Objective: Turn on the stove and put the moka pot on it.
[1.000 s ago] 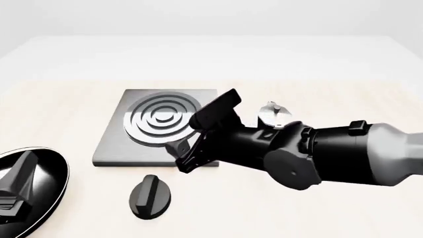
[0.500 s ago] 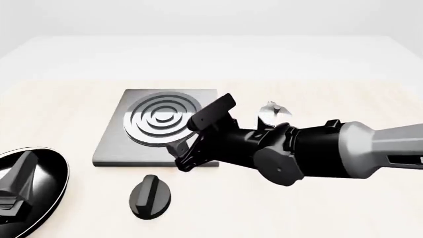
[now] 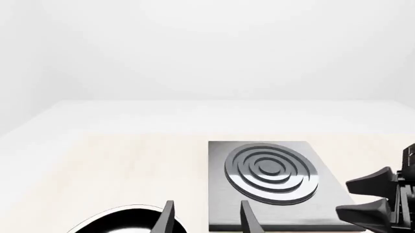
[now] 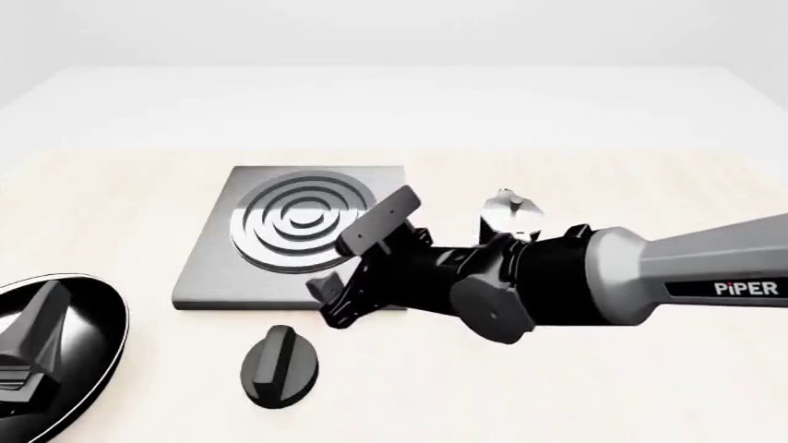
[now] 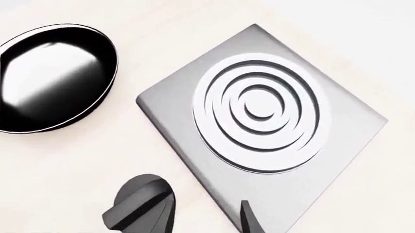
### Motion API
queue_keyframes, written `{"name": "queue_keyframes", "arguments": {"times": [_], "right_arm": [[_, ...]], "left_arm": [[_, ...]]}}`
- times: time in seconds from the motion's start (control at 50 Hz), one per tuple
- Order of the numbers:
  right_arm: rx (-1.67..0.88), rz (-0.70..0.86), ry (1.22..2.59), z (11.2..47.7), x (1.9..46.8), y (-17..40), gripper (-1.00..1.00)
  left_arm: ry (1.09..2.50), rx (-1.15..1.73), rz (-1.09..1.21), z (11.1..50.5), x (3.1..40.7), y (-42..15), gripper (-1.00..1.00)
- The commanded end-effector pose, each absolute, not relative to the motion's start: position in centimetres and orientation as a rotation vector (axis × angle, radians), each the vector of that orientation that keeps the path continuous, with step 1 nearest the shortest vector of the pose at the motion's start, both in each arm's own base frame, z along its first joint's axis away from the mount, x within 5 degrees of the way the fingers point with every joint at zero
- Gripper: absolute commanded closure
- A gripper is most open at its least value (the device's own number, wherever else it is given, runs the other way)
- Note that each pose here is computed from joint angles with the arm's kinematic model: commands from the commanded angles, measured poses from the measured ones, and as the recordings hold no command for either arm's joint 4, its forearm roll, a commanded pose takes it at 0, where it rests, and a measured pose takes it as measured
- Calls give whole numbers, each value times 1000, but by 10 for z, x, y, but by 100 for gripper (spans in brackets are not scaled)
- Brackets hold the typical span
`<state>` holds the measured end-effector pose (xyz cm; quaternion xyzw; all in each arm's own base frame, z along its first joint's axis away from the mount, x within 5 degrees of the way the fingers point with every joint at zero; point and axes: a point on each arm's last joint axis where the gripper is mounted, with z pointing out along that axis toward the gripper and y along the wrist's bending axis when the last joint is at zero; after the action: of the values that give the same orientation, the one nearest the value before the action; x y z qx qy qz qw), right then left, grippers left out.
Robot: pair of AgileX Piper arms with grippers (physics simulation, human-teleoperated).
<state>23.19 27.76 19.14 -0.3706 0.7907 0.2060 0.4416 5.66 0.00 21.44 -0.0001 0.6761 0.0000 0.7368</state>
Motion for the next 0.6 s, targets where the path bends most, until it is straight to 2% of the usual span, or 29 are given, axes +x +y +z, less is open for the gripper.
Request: {"name": "queue_keyframes", "arguments": {"times": [0.02, 0.6], "right_arm": [[-952, 497, 1960, 189, 233, 282, -100], [-980, 503, 1976, 178, 235, 297, -100]], "left_arm": [[1485, 0, 0, 214, 57, 0, -100], [1485, 0, 0, 214, 57, 0, -100]]}}
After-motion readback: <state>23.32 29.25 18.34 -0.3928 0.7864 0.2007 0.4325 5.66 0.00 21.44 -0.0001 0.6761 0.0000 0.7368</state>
